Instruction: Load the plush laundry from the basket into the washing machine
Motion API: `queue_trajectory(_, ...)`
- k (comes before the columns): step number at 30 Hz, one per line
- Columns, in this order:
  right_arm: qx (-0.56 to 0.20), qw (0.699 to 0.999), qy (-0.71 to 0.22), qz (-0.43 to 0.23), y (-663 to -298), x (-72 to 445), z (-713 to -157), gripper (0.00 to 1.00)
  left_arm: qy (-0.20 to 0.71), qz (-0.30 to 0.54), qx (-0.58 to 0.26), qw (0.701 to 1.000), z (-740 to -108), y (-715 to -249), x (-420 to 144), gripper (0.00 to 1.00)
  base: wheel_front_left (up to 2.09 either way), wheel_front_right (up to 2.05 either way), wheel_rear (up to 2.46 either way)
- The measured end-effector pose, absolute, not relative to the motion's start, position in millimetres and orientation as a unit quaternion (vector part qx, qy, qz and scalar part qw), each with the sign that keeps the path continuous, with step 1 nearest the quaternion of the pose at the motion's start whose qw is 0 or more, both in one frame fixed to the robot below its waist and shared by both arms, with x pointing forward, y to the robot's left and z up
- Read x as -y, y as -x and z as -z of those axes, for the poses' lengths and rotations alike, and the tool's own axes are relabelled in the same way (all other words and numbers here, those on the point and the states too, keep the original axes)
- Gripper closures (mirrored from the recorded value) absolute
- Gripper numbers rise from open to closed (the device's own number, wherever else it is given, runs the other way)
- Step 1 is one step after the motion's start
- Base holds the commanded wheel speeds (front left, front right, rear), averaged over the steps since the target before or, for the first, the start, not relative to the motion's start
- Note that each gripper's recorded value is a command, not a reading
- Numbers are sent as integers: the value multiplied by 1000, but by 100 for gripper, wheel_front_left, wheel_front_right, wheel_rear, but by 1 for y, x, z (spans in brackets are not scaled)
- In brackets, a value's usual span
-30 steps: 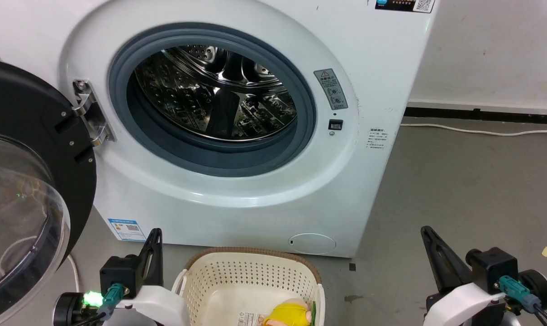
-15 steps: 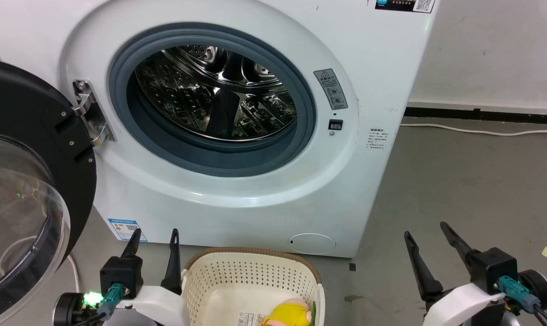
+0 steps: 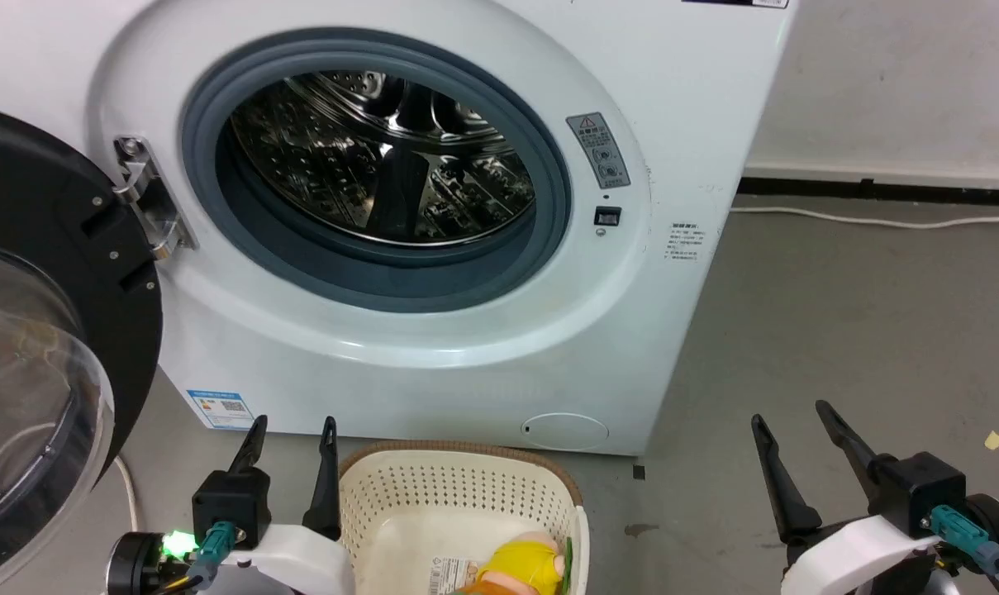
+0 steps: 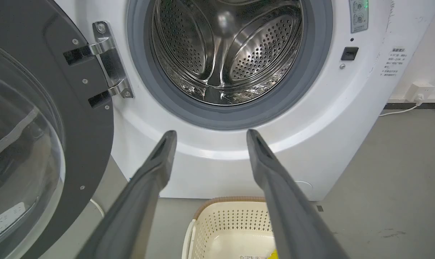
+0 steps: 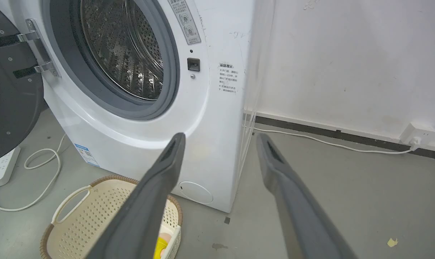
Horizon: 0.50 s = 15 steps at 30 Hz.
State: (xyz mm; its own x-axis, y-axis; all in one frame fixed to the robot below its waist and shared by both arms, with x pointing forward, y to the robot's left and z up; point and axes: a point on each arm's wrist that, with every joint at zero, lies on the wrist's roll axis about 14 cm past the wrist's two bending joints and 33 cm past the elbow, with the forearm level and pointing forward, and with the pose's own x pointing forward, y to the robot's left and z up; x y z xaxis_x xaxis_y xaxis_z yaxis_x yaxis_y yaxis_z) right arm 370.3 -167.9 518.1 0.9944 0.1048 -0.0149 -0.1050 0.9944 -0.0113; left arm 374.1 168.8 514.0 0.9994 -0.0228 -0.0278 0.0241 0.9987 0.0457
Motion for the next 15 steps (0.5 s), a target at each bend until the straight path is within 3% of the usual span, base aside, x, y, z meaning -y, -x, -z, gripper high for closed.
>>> queue_trajectory(15,-13,999,-9,-33,-383,181,-508,0,-18,53,-54,997,-479,-402,-143,0,0,0,0)
